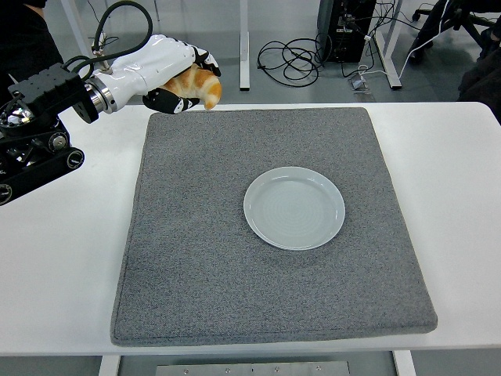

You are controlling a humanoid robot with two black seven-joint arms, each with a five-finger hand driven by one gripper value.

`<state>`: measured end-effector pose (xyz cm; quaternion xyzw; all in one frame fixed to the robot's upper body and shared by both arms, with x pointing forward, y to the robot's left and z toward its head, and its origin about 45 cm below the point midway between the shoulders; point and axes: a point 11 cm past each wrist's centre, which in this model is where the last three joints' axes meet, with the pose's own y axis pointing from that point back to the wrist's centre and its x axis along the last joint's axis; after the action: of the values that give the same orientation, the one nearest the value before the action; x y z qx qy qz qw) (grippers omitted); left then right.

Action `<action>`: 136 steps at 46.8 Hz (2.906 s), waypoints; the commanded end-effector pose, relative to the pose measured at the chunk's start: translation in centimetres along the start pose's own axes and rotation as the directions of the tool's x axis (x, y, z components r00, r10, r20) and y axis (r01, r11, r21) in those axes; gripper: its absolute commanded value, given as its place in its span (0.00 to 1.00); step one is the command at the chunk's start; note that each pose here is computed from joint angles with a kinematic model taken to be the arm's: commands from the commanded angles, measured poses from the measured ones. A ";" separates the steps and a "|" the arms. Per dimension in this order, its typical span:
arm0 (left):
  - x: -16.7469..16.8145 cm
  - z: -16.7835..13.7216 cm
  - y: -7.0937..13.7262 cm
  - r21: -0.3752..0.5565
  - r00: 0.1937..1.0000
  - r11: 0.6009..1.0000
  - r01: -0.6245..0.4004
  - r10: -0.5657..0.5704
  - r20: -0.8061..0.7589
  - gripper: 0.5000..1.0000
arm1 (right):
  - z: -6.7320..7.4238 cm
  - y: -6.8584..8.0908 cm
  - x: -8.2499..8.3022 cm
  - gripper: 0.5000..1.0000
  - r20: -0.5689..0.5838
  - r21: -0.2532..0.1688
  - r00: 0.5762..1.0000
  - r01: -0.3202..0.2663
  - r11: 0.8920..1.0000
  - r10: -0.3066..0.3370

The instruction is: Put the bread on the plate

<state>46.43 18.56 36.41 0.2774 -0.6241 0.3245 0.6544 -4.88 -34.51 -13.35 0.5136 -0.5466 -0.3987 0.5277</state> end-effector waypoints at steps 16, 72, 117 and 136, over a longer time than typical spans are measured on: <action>1.3 0.3 -0.4 -0.013 1.000 1.000 -0.023 0.023 0.017 0.00 | 0.0 0.0 0.0 1.00 0.000 0.000 1.000 -0.001 1.000 0.001; -2.4 18.2 -10.8 -0.327 0.999 0.945 0.028 -0.017 0.038 0.00 | 0.0 0.0 0.0 1.00 0.000 0.000 1.000 -0.001 1.000 0.001; -12.6 13.6 -7.6 -0.218 0.976 0.953 0.211 -0.217 -0.006 0.00 | 0.0 0.0 0.0 1.00 0.000 0.000 1.000 -0.001 1.000 0.001; -15.5 15.1 -5.7 -0.317 0.955 0.901 0.295 -0.292 0.059 0.00 | 0.0 0.0 0.0 1.00 0.000 0.000 1.000 -0.001 1.000 0.001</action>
<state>41.20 1.97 22.63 0.2554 -0.6247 0.1179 0.7284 -4.88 -34.50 -13.35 0.5136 -0.5467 -0.3988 0.5275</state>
